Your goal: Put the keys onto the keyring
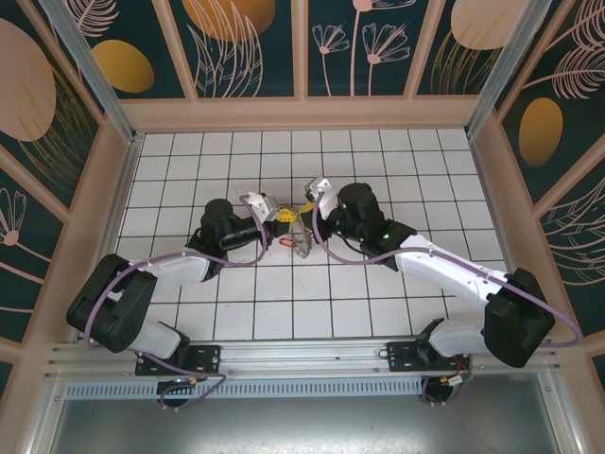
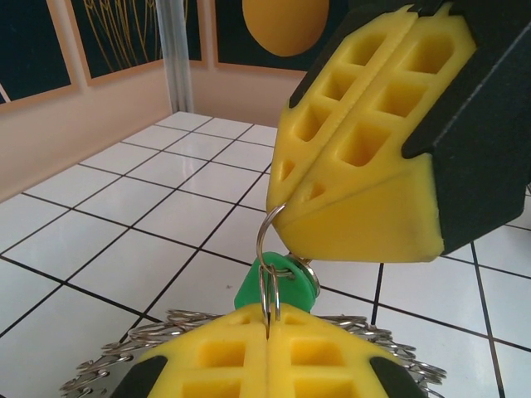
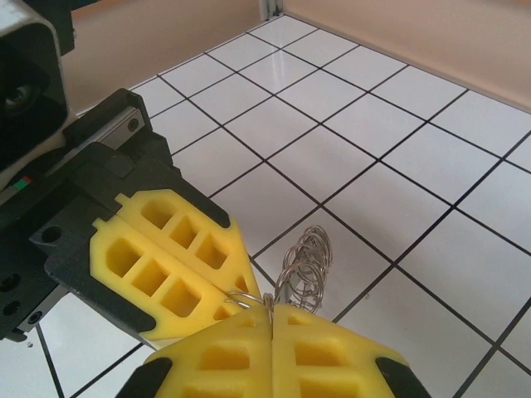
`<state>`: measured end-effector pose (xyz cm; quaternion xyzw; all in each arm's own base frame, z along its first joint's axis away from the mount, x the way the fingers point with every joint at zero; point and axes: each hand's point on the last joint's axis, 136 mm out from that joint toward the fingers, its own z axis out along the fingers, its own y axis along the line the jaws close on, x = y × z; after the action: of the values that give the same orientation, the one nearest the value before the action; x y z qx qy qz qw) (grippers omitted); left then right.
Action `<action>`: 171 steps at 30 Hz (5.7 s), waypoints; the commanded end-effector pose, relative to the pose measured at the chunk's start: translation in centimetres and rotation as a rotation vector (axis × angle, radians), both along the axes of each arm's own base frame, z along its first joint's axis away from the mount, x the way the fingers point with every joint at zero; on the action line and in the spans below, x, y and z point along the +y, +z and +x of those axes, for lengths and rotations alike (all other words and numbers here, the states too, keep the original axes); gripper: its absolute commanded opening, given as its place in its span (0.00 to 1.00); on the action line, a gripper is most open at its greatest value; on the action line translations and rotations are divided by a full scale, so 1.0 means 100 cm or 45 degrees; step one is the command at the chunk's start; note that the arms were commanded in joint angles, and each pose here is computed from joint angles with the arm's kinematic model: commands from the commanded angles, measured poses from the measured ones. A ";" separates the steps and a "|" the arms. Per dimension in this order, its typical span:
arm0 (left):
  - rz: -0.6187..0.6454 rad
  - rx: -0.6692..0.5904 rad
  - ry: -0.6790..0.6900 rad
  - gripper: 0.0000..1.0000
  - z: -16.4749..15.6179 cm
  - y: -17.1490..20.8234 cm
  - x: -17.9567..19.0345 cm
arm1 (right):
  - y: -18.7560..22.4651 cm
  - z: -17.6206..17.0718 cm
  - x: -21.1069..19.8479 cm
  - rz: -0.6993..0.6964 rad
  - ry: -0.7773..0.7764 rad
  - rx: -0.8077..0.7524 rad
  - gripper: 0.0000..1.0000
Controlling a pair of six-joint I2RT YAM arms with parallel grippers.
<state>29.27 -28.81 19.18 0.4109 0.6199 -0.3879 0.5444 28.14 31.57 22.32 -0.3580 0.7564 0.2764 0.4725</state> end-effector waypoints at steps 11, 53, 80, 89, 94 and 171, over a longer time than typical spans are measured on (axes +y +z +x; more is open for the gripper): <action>0.014 -0.067 -0.042 0.20 -0.005 0.008 -0.002 | 0.032 -0.001 0.016 0.067 0.093 -0.085 0.00; -0.040 -0.088 0.042 0.00 0.002 0.018 0.003 | 0.011 0.014 -0.006 0.055 -0.089 -0.009 0.00; 0.079 -0.072 0.007 0.17 0.008 0.005 -0.003 | 0.030 -0.003 0.015 0.086 0.108 -0.058 0.00; 0.082 -0.062 0.014 0.07 0.009 0.005 -0.002 | 0.027 -0.004 0.012 0.073 0.095 -0.059 0.00; 0.075 -0.061 0.034 0.00 0.009 0.007 0.000 | 0.027 -0.001 0.005 0.067 0.050 -0.074 0.00; 0.101 -0.117 -0.063 0.00 0.005 0.013 -0.008 | -0.012 -0.003 0.023 -0.003 0.168 0.108 0.09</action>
<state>29.95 -28.73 17.64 0.4453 0.6467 -0.3483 0.5120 28.26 32.79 20.57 -0.3810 0.7610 0.3058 0.4269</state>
